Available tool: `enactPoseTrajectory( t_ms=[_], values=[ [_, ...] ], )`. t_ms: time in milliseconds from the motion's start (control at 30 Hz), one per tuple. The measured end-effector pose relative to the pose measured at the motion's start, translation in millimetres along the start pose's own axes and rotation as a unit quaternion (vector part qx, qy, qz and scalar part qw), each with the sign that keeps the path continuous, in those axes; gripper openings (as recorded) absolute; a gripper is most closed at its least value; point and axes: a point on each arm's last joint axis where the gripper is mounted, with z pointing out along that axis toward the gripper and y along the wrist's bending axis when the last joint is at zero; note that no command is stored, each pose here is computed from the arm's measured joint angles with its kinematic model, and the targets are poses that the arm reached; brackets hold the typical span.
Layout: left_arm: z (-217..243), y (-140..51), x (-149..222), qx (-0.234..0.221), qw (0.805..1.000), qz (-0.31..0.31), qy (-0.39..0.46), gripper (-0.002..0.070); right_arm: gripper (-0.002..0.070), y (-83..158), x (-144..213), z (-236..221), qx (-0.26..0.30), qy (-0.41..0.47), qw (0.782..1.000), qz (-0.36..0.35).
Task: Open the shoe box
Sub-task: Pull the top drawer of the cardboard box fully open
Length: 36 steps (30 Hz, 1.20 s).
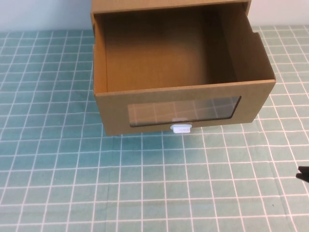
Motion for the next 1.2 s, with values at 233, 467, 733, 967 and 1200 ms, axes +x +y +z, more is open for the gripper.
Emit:
enactPoseTrajectory(
  t_ms=[233, 467, 733, 967, 1200],
  values=[
    [7, 4.0, 66, -0.123, 0.992, -0.028, -0.028, -0.0004, -0.0013, 0, 0, 0, -0.001, 0.000, 1.000, 0.001],
    [21, -0.6, 130, -0.172, 0.979, -0.103, -0.043, -0.0004, -0.0013, 0, 0, 0, -0.001, 0.000, 1.000, 0.001],
    [32, -4.9, 162, -0.172, 0.971, -0.168, 0.001, -0.0004, -0.0013, 0, 0, 0, -0.001, 0.000, 1.000, 0.001],
    [32, -4.1, 163, -0.177, 0.978, -0.113, 0.011, -0.0004, -0.0013, 0, 0, 0, -0.001, 0.000, 1.000, 0.001],
    [32, -4.0, 163, -0.177, 0.978, -0.111, 0.012, -0.0004, -0.0013, 0, 0, 0, -0.001, 0.000, 1.000, 0.001]
  ],
)
